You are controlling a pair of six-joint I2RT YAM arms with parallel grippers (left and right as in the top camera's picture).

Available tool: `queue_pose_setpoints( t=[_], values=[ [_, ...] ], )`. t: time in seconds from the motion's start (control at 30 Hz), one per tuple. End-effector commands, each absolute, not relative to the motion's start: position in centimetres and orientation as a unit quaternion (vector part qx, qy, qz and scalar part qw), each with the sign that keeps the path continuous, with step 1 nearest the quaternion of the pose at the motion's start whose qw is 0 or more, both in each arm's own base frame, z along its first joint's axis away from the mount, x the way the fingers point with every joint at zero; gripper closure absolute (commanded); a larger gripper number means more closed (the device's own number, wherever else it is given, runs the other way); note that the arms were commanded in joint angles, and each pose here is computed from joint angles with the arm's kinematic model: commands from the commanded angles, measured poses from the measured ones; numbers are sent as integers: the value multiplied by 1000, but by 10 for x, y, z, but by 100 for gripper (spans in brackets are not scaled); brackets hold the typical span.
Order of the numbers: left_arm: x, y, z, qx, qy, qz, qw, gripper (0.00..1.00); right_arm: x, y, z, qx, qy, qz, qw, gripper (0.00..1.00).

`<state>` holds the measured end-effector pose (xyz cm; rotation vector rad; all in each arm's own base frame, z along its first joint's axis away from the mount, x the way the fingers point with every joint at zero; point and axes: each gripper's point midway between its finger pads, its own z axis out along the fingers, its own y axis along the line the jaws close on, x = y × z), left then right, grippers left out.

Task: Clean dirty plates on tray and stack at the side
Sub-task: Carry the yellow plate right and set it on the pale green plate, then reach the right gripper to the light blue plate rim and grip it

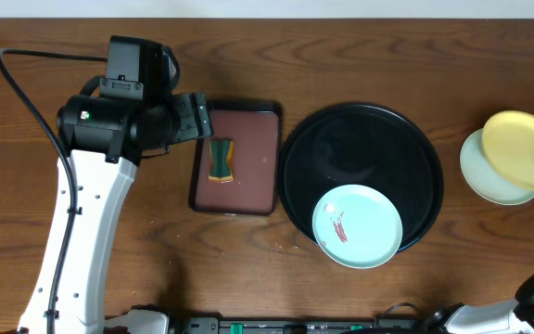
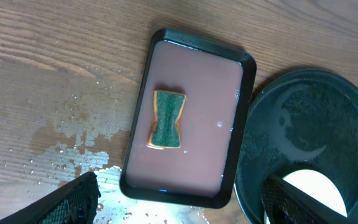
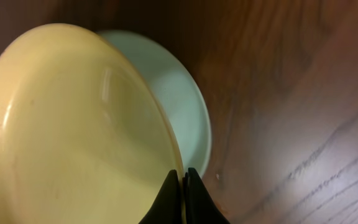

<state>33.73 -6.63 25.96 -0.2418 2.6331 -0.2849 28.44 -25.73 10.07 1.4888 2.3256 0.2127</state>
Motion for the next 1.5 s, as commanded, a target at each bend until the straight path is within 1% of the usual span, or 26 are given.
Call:
queue_pose_setpoints(
  t=[0.0,0.07,0.1,0.13,0.2,0.27,0.3,0.4,0.53,0.57,0.63,0.77,0.83,0.9,0.97,1.0,1.07,1.1,1.17,1.2,1.23,1.27,1.33,1.37,1.43,1.47],
  values=[
    [338,-63,265,-90,959,-99,248,15,288,-248,91,511,830,96,202,98],
    [338,-63,265,-90,959,-99,248,16,293,-247,91,495,836,99,213,90],
    [338,-63,265,-90,959,-99,248,16,298,-245,93,474,845,105,223,78],
    [338,-63,265,-90,959,-99,248,15,305,-241,97,452,852,118,236,61],
    [338,-63,265,-90,959,-99,248,16,315,-231,107,432,852,151,253,42],
    [338,-63,265,-90,959,-99,248,15,325,-220,124,408,850,183,278,30],
    [338,-63,265,-90,959,-99,248,16,329,-216,131,397,851,190,288,26],
    [338,-63,265,-90,959,-99,248,15,340,-189,163,348,855,212,322,24],
    [338,-63,265,-90,959,-99,248,16,347,-129,192,281,874,231,321,27],
    [338,-63,265,-90,959,-99,248,16,344,-109,191,264,887,227,304,31],
    [338,-63,265,-90,959,-99,248,15,336,-75,182,232,913,212,260,35],
    [338,-63,265,-90,959,-99,248,15,303,-1,138,134,969,162,131,38],
    [338,-63,265,-90,959,-99,248,16,288,11,117,119,982,114,91,39],
    [338,-63,265,-90,959,-99,248,16,272,14,88,127,990,42,55,41],
    [338,-63,265,-90,959,-99,248,16,263,19,70,122,991,20,41,45],
    [338,-63,265,-90,959,-99,248,16,257,27,54,110,993,24,30,46],
    [338,-63,265,-90,959,-99,248,16,250,31,36,103,994,25,16,44],
    [338,-63,265,-90,959,-99,248,15,246,30,29,101,995,19,10,40],
    [338,-63,265,-90,959,-99,248,15,241,29,15,100,995,14,3,51],
    [338,-63,265,-90,959,-99,248,16,242,30,13,99,995,18,7,58],
    [338,-63,265,-90,959,-99,248,16,244,31,12,99,995,21,12,71],
    [338,-63,265,-90,959,-99,248,16,248,32,12,99,995,26,19,81],
    [338,-63,265,-90,959,-99,248,16,256,35,13,98,994,35,34,96],
    [338,-63,265,-90,959,-99,248,16,261,38,14,98,993,45,44,99],
    [338,-63,265,-90,959,-99,248,15,273,44,16,101,991,66,64,99],
    [338,-63,265,-90,959,-99,248,16,278,46,17,118,987,74,74,99]
  ],
)
